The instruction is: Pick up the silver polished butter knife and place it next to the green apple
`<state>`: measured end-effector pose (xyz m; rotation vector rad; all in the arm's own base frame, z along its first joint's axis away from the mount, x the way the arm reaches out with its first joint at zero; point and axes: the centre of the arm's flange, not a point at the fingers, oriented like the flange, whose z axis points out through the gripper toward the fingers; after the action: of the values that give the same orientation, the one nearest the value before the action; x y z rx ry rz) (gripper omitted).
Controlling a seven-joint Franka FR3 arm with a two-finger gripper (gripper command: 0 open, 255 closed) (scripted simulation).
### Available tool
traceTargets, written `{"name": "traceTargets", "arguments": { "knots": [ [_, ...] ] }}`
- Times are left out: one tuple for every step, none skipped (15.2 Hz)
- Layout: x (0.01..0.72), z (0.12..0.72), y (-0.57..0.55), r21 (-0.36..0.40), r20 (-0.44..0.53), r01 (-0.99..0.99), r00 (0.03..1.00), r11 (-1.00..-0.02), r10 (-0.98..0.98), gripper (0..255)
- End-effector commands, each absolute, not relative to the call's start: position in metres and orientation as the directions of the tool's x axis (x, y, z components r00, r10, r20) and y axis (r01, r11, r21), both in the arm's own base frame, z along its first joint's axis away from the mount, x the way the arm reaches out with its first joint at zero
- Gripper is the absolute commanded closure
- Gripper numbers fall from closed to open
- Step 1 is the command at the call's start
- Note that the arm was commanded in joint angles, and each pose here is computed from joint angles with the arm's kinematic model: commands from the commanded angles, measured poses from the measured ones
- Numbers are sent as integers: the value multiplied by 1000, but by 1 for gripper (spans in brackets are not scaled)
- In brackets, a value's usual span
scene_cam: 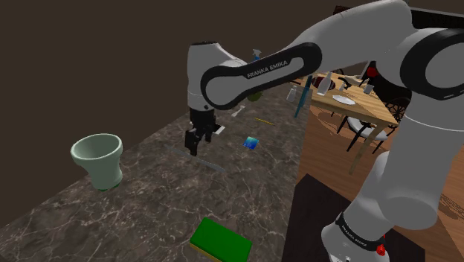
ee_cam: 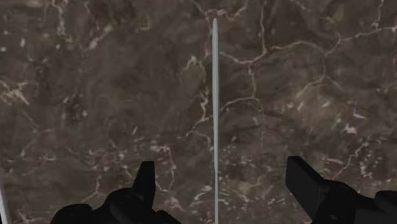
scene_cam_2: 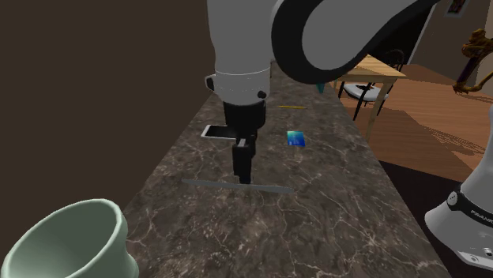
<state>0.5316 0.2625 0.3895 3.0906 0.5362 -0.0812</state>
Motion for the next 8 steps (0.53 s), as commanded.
{"name": "traceTargets", "arguments": {
  "knots": [
    [533, 377, 268, -3, -52, 344, 938, -939, 343, 0],
    [533, 372, 268, -3, -52, 344, 938, -939, 343, 0],
    [533, 367, 268, -3, -52, 344, 938, -939, 343, 0],
    [532, 362, 268, -3, -52, 344, 938, -939, 343, 0],
    [532, 356, 268, -3, -52, 344, 938, -939, 343, 0],
    [532, 351, 268, -3, -52, 344, 938, -939, 343, 0],
    [532, 348, 268, -3, -52, 344, 938, -939, 343, 0],
    [532, 348, 268, -3, -52, 344, 938, -939, 343, 0]
  ]
}}
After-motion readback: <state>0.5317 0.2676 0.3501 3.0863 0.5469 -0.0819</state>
